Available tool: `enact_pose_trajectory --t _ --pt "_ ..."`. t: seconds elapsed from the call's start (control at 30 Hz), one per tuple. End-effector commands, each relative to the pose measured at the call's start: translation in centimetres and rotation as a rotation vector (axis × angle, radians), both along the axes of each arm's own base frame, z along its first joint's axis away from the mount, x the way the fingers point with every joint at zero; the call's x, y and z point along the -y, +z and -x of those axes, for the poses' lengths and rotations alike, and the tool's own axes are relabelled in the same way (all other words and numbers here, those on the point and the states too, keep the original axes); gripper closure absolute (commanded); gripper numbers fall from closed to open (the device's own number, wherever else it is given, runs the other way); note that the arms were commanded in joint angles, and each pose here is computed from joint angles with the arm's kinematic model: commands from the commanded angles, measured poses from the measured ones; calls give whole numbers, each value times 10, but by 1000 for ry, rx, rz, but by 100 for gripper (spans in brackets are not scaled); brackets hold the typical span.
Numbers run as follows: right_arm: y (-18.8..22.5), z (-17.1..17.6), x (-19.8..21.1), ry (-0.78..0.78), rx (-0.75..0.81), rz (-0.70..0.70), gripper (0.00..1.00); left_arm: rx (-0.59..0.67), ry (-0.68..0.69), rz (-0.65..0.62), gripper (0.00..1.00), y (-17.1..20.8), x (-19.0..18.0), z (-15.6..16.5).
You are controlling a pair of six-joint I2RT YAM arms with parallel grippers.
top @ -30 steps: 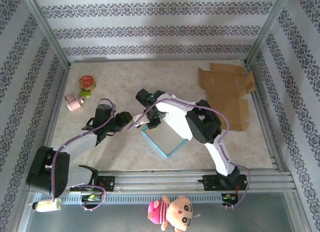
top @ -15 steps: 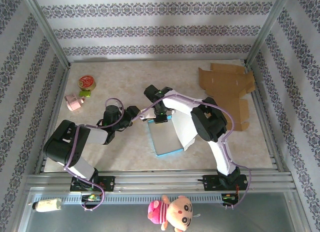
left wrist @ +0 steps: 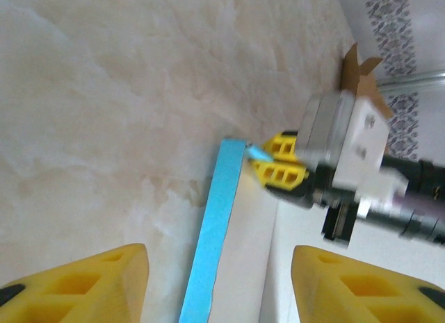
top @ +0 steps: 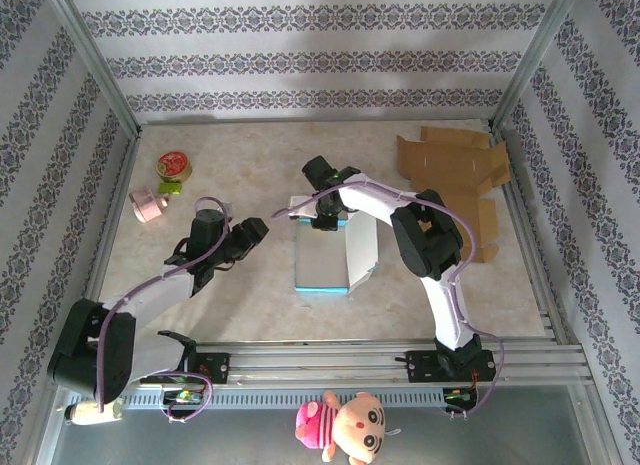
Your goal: Fold the paper box
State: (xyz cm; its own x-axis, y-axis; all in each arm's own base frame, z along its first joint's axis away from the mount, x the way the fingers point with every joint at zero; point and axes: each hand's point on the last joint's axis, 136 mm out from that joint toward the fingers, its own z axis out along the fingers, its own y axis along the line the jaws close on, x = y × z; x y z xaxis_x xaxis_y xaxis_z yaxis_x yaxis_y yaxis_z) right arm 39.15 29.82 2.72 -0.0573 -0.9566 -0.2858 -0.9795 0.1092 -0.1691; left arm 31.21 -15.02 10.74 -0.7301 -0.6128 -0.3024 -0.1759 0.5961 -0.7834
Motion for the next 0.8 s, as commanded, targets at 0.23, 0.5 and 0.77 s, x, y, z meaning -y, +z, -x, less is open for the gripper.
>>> enact_pose_trajectory --t 0.23,0.5,0.77 --pt "7 -26 -21 -194 -30 -96 92 -117 -312 -109 47 -49 70 28" --pt "3 -19 -13 -172 -37 -53 89 -88 -348 -434 44 -57 45 4" --pt "-2 -21 -12 -195 -43 -46 88 -139 -418 -544 54 -73 46 -11"
